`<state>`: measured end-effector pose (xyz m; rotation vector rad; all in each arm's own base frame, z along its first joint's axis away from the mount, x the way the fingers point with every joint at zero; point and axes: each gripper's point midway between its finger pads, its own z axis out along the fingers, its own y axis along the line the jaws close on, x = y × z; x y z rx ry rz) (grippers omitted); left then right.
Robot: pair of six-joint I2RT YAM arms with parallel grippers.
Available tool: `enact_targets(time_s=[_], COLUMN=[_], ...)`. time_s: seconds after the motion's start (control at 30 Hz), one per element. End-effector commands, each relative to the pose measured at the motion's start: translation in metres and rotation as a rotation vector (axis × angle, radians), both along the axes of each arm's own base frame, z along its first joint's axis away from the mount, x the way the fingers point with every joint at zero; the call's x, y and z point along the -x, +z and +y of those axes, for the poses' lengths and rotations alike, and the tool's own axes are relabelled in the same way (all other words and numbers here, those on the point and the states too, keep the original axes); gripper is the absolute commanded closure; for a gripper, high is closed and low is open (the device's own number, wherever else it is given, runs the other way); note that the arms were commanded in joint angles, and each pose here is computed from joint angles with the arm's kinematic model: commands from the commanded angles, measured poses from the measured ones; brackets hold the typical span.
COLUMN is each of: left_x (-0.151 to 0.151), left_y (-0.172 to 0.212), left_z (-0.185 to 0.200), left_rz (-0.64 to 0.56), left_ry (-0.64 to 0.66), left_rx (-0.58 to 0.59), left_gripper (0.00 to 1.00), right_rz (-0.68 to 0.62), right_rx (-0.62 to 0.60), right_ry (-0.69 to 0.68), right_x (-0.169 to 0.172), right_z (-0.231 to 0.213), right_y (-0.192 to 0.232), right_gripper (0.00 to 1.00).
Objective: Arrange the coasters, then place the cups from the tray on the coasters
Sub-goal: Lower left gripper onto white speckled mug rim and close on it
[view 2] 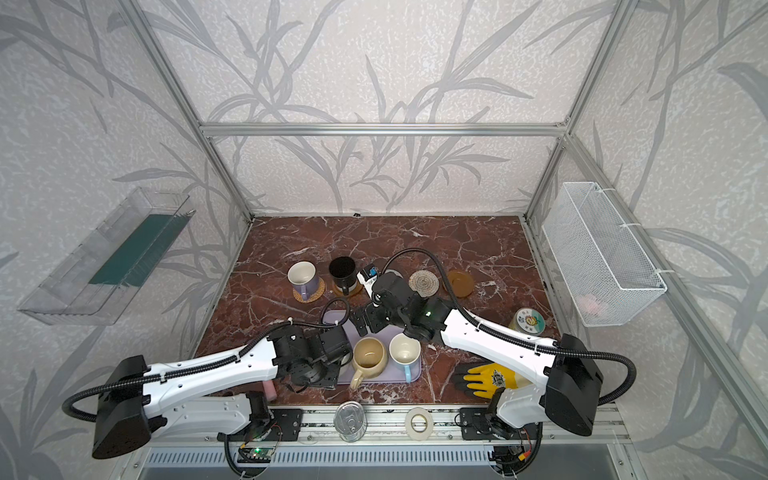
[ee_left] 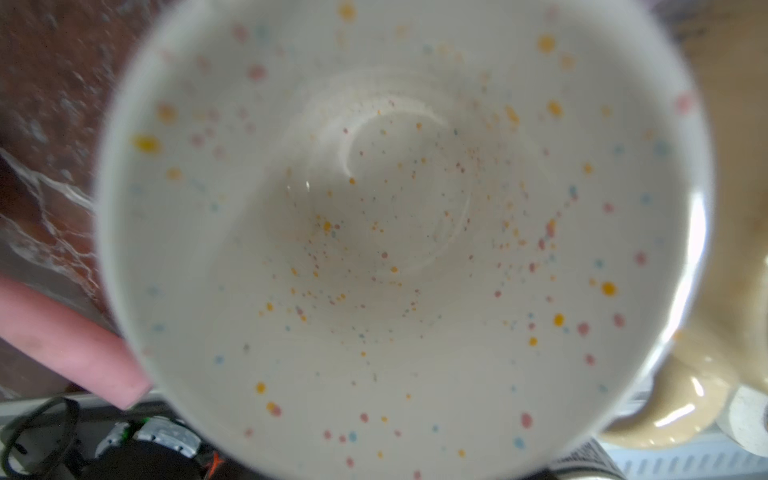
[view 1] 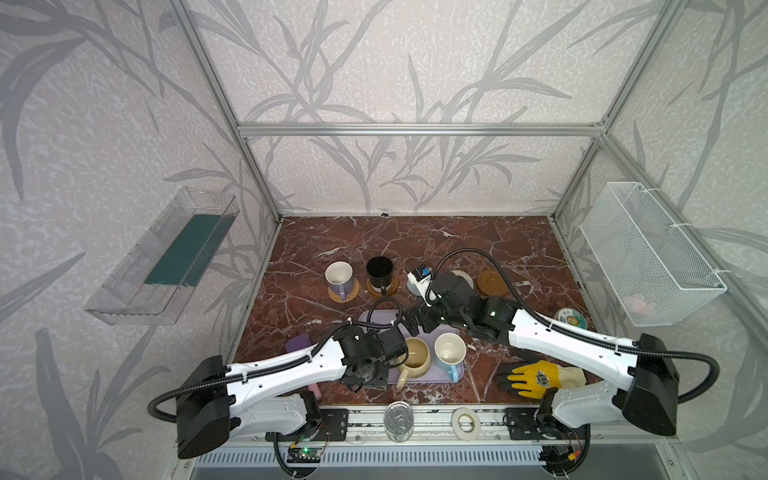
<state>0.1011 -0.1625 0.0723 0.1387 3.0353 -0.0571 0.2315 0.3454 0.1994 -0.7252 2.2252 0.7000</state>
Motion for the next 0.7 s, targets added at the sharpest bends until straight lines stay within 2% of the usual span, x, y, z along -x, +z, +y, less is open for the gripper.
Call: enact_targets(time_s=[0.0,0.1,0.4,0.53,0.67], left_x=[-0.005,-0.005,-0.008,-0.010,-0.011], left_y=[-0.006,-0.009,-0.012,-0.015,-0.017], left_z=[0.007,0.006,0.005,0.006,0.007], left_rz=[-0.028,-0.021,-0.040,-0.053,-0.057], left_ry=[0.014,0.011,0.020,0.018,0.012], left_rx=[-0.047,-0.057,-0.055,-0.057,-0.058], left_gripper=[0.49,0.58,0.66,0.75,0.78], right_rz=[-0.010,-0.007,-0.001,0.007,0.020], right_rx=[-0.035,-0.031,-0.037,-0.044,-0.054], right_ry=[-0.004,-0.009,-0.030,-0.030,-0.040], right_x=[0.003,0.004,0.003,0.004,0.006], right_z=[0.000,-0.003,-0.006,-0.005,-0.007], right_y=[0.010,0.007,0.003,0.004,0.002], right_gripper=[0.01,0.01,0.01,0.01,0.01])
